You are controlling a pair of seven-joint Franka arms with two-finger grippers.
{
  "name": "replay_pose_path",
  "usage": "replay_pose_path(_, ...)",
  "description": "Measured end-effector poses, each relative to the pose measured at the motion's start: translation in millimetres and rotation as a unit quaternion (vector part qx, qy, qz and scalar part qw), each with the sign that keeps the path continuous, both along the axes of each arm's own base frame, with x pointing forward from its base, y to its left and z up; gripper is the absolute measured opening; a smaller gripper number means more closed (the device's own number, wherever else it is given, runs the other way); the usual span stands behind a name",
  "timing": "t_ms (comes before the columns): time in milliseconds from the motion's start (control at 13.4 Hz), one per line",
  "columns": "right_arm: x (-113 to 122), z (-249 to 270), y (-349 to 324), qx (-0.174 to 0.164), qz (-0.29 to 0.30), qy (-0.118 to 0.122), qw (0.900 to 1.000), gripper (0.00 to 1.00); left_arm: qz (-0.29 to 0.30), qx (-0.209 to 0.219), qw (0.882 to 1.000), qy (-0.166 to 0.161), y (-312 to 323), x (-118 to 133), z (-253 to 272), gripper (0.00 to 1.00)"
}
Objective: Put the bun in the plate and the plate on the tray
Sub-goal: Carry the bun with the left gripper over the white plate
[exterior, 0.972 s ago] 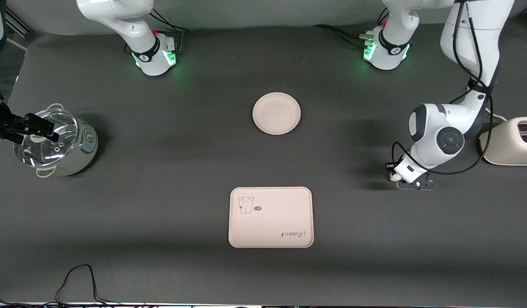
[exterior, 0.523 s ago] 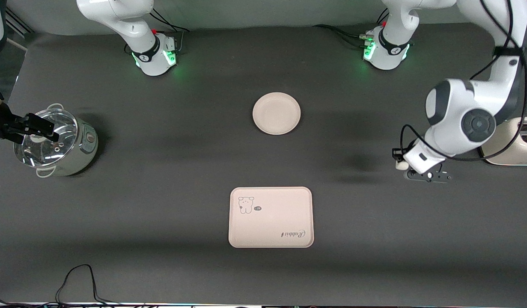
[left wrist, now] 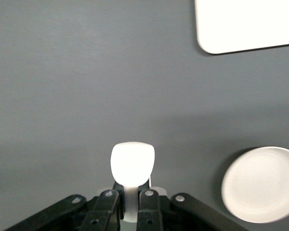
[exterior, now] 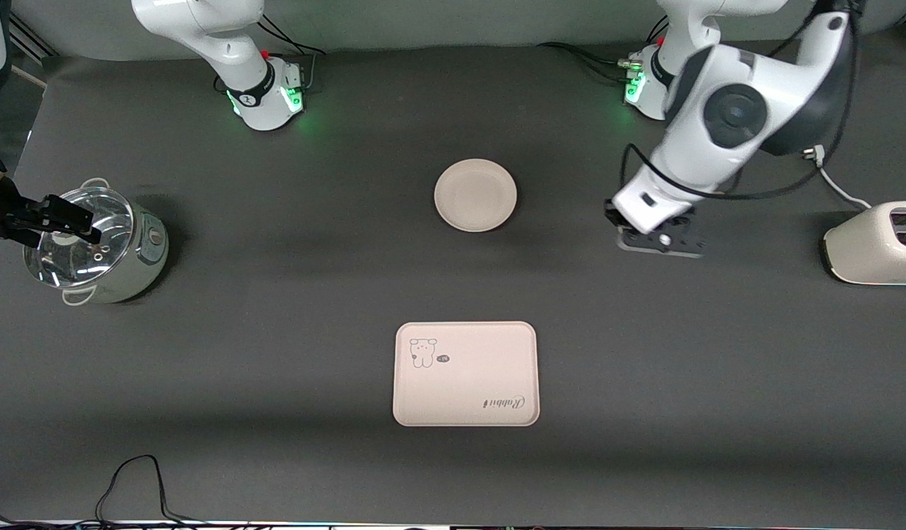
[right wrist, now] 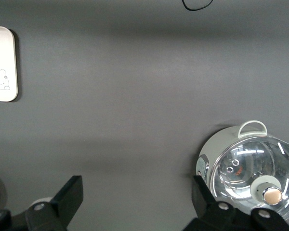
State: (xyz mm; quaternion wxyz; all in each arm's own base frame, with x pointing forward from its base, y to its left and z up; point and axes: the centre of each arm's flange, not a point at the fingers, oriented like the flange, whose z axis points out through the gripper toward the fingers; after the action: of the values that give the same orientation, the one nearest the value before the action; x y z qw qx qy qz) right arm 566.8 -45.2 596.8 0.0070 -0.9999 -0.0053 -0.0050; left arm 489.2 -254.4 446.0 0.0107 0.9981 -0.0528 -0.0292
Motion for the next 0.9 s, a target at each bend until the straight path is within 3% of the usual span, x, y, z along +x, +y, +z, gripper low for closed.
replay_pose_path(598,0,0,-1,0.000,-0.001,0.000,1.000,1.00,0.012,-0.007,1.000,-0.002,-149,-92,10,0.14)
replay_pose_path(897,0,0,-1,0.000,-0.001,0.001,1.000,1.00,0.015,-0.008,1.000,0.008,-201,-133,-12,0.14)
